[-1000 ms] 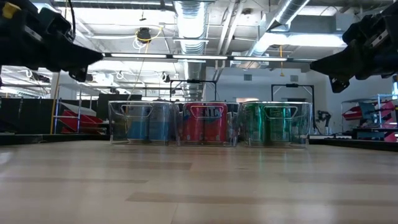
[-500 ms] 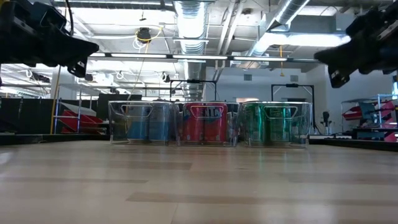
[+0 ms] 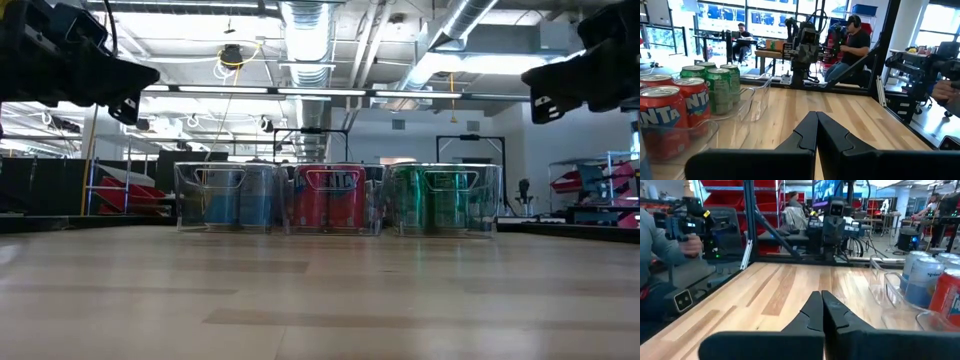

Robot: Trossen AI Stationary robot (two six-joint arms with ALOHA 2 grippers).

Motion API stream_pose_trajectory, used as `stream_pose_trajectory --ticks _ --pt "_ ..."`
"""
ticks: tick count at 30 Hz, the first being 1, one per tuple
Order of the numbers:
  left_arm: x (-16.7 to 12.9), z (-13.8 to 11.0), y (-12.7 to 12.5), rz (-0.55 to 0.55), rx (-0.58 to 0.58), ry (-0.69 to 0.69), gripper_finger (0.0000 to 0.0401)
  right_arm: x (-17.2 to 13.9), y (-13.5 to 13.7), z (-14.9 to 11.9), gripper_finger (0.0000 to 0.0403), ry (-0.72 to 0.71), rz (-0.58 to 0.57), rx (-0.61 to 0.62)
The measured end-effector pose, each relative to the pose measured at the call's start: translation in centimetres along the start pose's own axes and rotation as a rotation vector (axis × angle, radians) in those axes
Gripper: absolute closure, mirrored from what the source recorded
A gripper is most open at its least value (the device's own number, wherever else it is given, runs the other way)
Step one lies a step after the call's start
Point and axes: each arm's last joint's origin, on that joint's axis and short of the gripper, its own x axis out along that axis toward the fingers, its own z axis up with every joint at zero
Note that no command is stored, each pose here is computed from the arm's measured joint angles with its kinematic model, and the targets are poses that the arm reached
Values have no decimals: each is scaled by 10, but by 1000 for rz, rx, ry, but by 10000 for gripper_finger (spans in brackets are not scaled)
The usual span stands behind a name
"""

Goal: Sort soda cans
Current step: Return to Home Position

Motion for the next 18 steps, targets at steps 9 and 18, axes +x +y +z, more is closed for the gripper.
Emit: stream_pose_trajectory --ticks 9,18 --pt "0 4 0 0 -3 -38 401 -1 -10 3 397 -34 -94 8" --pt "0 3 1 51 -9 -30 401 -1 -11 2 397 -15 -62 -48"
